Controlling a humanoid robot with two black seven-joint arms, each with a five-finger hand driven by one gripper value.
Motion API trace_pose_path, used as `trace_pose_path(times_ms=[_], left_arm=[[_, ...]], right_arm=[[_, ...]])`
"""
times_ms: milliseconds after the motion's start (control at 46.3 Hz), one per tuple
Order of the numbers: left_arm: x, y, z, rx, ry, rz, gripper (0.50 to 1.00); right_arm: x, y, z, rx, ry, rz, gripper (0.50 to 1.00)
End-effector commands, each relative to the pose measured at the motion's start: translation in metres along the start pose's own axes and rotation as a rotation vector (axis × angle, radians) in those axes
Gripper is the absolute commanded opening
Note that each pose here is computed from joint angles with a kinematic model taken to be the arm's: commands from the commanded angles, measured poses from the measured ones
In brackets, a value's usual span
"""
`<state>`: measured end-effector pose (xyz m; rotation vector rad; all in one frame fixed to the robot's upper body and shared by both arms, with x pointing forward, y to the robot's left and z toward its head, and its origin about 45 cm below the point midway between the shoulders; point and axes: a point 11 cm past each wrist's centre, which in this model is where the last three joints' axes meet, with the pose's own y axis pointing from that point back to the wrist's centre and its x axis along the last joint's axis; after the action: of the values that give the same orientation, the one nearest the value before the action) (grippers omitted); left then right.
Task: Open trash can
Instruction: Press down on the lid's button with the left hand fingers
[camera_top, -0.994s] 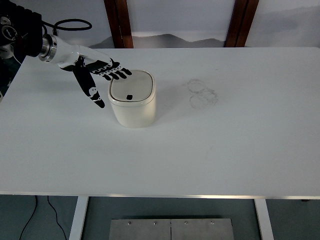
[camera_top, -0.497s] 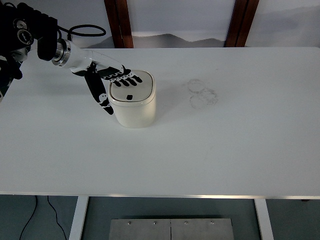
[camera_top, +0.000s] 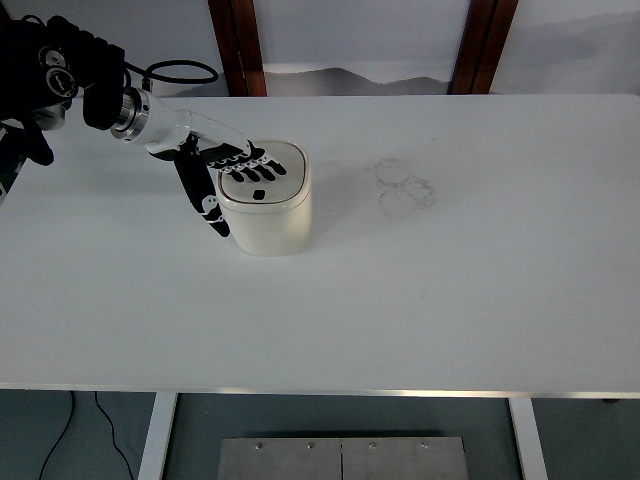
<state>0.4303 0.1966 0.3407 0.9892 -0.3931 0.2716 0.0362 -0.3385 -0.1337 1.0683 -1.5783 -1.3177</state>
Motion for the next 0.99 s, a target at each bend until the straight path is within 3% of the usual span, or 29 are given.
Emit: trace_pose_path(times_ms=[0, 670, 972], left_arm=[[-0.001, -0.001, 0.0, 0.001, 0.0, -0.003, 1.0], [-0.011, -0.011, -0.005, 0.012, 0.01, -0.034, 1.0], [-0.004, -0.005, -0.002, 0.002, 0.017, -0.013, 1.0]], right_arm=[[0.0, 0.0, 0.0, 0.0, 0.0, 0.0, 0.995], [0.0, 0.0, 0.0, 0.0, 0.0, 0.0, 0.995], [0.0, 0.0, 0.0, 0.0, 0.0, 0.0, 0.995]])
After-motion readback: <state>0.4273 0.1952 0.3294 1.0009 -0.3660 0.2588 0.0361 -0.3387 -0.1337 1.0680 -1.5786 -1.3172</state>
